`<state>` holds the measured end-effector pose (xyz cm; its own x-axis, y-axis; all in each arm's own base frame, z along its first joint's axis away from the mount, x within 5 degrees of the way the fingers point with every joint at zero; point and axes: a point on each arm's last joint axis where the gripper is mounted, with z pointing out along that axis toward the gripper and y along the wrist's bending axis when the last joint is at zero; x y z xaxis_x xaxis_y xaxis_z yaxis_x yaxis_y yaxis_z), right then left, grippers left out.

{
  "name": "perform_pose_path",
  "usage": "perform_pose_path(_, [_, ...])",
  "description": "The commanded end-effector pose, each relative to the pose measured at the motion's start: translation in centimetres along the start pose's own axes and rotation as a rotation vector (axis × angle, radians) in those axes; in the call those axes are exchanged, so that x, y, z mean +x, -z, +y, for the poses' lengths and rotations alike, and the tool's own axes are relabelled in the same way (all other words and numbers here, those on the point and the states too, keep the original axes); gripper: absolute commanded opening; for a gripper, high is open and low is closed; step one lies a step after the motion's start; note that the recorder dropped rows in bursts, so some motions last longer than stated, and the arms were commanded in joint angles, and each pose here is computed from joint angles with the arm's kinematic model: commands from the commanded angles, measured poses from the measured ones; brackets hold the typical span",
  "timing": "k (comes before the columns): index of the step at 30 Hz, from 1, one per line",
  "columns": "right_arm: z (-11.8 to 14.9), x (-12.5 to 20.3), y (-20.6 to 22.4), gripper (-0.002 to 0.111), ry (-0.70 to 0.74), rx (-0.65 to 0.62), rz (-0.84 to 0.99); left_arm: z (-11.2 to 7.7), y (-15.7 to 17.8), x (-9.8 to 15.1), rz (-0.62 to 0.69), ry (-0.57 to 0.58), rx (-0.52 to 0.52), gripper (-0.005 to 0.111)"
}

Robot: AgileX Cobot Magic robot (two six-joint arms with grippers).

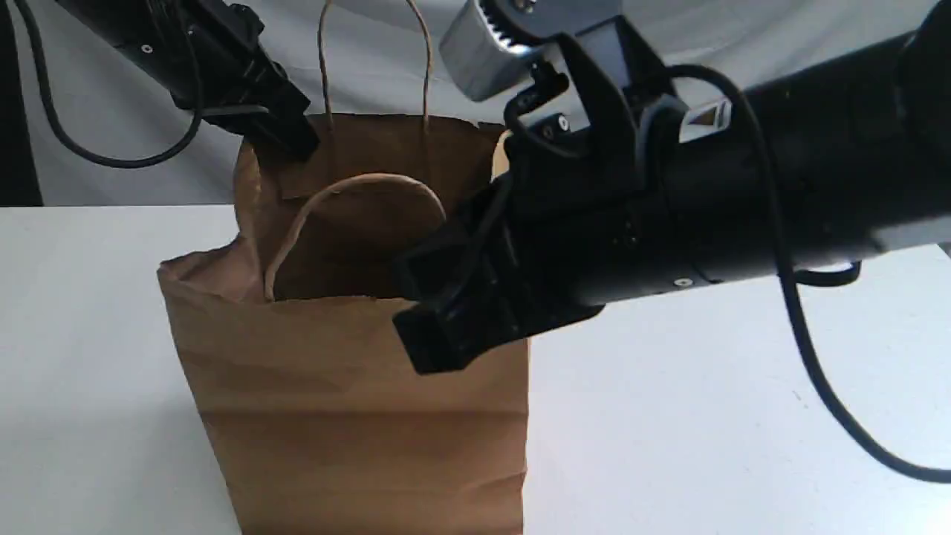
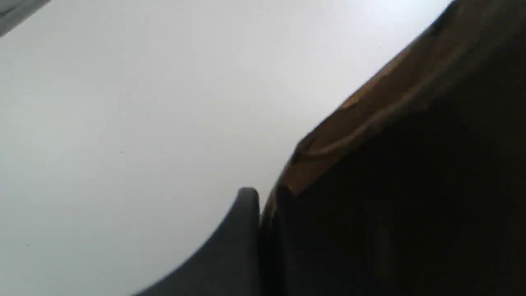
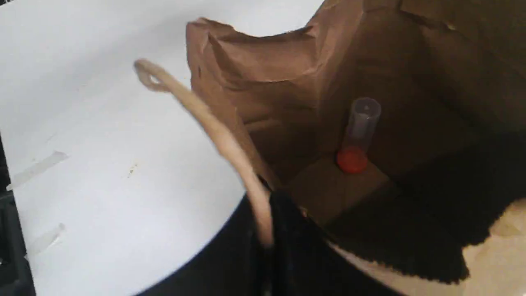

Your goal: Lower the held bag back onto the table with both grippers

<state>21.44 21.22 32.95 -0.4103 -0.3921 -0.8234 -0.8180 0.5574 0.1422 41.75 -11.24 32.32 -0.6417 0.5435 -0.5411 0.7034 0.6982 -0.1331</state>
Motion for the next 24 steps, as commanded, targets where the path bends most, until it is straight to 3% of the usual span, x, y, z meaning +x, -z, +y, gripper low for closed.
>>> perform_pose_path(1, [-0.1, 0.4, -0.1, 0.000, -0.006, 0.014, -0.006, 0.0, 0.1, -0.1, -0.011, 0.007, -0.005, 0.000])
perform_pose_path(6, [-0.2, 0.4, -0.1, 0.000, -0.006, 0.020, -0.013, 0.0, 0.1, -0.1, -0.011, 0.007, -0.012, 0.008])
perform_pose_path(15, [-0.2, 0.4, -0.1, 0.000, -0.006, 0.020, -0.013, 0.3, 0.1, -0.2, -0.025, 0.043, -0.036, 0.055])
perform_pose_path(24, [-0.2, 0.3, -0.1, 0.000, -0.008, 0.020, -0.015, 0.2, 1.6, -0.2, -0.019, 0.025, -0.101, 0.059])
